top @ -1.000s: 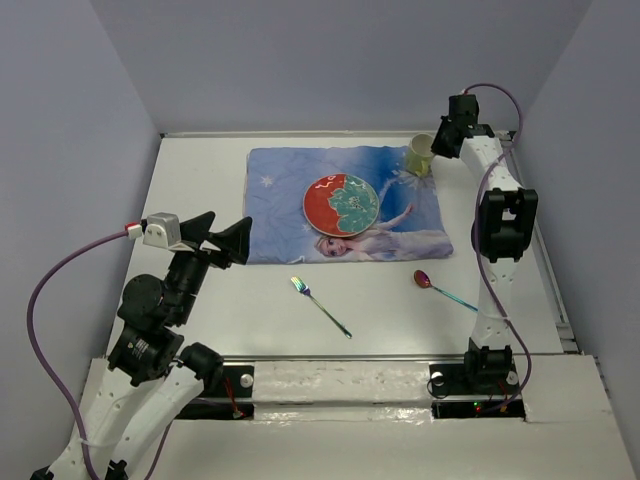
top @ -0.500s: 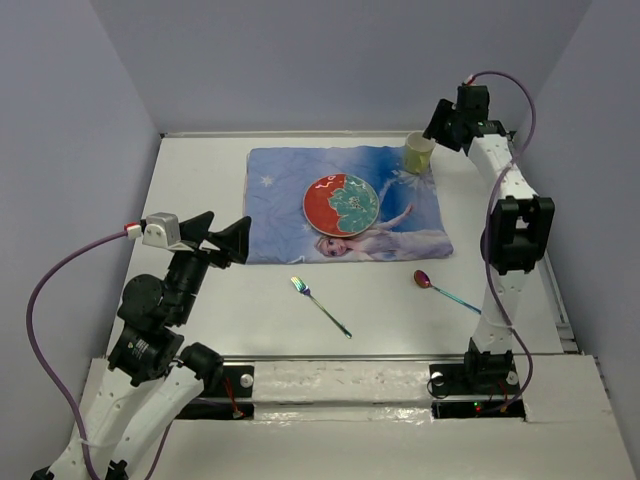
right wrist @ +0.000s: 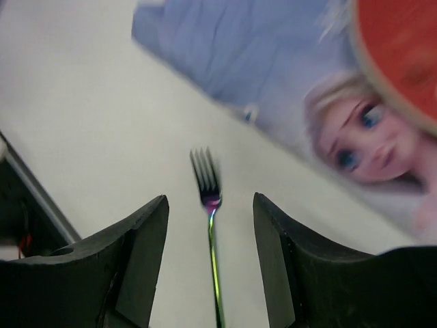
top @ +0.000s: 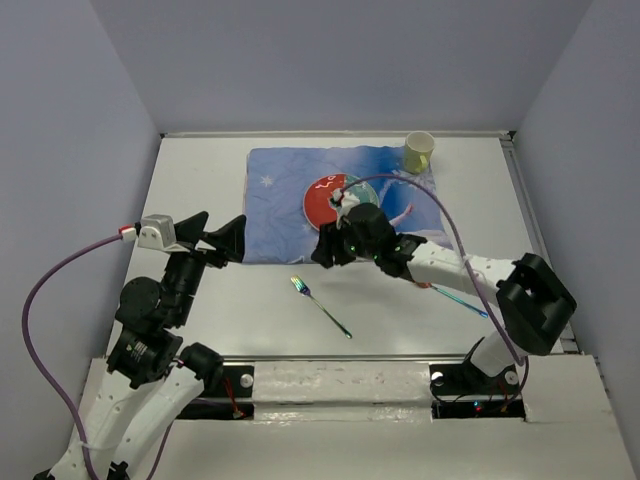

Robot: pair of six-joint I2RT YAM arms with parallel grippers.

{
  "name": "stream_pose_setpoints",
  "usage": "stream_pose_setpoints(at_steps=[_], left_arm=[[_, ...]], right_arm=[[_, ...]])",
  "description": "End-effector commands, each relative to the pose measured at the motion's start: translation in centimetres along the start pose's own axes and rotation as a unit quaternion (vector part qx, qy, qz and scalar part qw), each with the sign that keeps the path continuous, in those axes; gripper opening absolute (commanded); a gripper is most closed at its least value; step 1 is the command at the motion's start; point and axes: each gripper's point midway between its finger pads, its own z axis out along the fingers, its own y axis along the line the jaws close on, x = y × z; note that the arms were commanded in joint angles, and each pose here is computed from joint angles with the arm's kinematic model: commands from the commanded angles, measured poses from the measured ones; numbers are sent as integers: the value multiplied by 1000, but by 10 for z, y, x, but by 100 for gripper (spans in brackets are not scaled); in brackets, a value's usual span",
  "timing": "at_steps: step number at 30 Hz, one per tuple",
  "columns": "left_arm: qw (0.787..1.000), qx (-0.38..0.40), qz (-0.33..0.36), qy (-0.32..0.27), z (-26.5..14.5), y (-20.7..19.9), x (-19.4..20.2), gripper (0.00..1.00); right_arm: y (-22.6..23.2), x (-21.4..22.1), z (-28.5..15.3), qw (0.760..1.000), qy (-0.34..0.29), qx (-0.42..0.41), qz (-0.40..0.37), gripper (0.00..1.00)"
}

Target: Set the dinner table for one person

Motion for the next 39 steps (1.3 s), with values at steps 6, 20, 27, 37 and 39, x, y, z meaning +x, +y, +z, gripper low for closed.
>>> stream_pose_setpoints(at_steps=[6, 20, 27, 37, 39], left_arm=[[1000, -8, 8, -19, 2, 3, -9, 99], [1000, -1, 10, -11, 5, 0, -5, 99], [1000, 0, 10, -13, 4, 0, -6, 99], [1000, 2, 9, -18, 2, 0, -9, 99], [1000, 2, 9, -21, 2, 0, -11, 99]], right_arm=[[39, 94, -4, 997, 63, -1, -41, 56], [23, 171, -5, 977, 169, 85, -98, 43], [29, 180, 6, 971, 178, 100, -127, 23], [81, 117, 8, 987, 95, 61, -116, 0], [87, 91, 8, 988, 54, 66, -125, 0]])
